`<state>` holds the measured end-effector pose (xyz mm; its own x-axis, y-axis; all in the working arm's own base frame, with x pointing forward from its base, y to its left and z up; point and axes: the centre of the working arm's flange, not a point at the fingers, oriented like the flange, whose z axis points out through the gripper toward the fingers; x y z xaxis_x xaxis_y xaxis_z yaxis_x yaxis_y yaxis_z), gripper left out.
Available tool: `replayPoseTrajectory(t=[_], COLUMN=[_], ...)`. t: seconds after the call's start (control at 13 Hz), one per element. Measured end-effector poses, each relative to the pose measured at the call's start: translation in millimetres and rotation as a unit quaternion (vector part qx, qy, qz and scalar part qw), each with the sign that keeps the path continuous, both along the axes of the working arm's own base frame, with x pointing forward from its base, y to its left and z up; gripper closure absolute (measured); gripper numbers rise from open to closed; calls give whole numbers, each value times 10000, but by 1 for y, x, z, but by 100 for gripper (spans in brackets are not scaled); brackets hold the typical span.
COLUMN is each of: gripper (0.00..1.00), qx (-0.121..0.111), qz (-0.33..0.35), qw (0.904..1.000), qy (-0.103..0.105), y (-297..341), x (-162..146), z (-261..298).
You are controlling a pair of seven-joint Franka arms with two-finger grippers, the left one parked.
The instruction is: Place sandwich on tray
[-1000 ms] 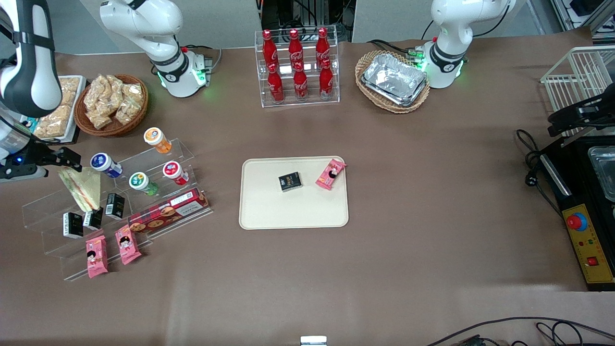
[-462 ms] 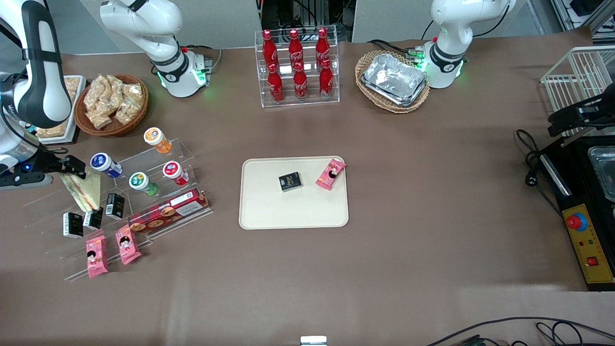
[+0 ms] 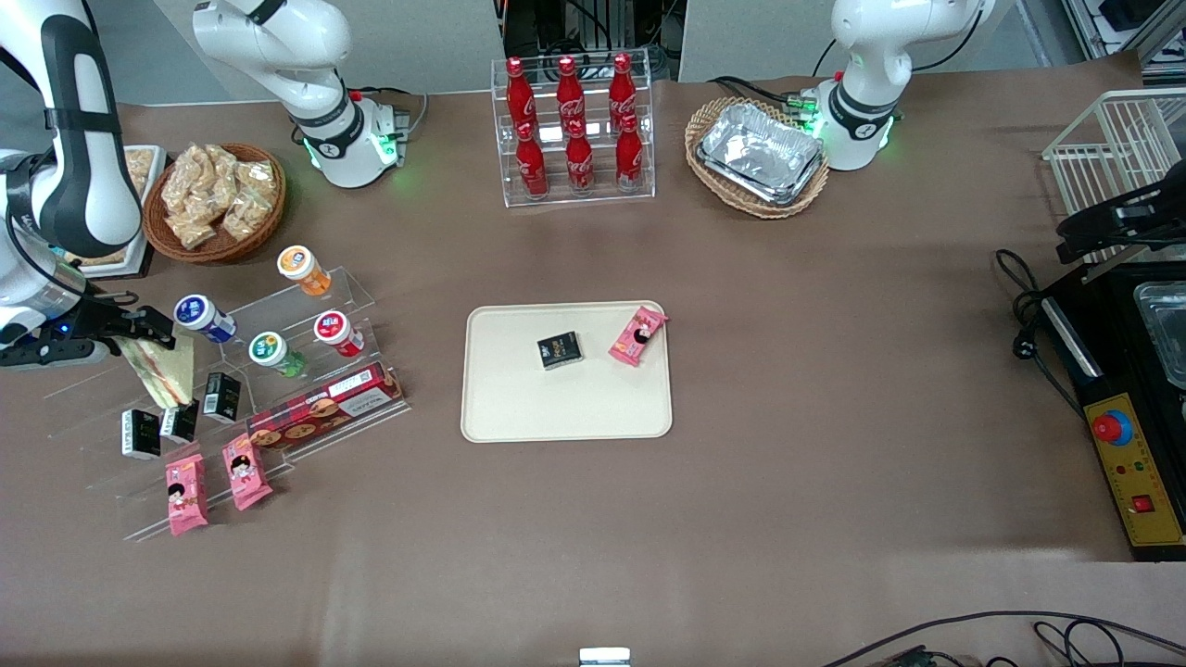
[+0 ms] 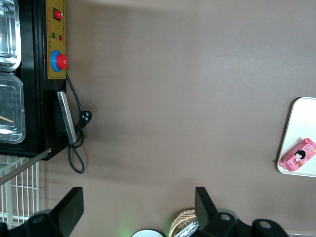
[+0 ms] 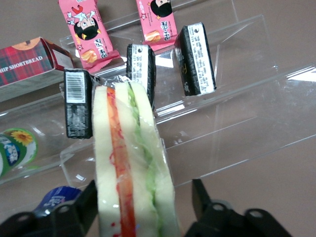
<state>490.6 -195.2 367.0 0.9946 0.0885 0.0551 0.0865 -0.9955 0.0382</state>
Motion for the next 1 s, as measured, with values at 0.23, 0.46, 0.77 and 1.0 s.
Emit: replayPoseTrajectory(t=[0.23,0.46,0.77,1.0], gripper=[52,66,67,66], qx=[0,-74,-171,-163], qz=[52,318,801,1309], qw=[10000,9993,9962,9906], qy=[-22,-159,-303,-367], y=[3,2,2,48], x=[1,9,26,54], z=[2,15,49,94])
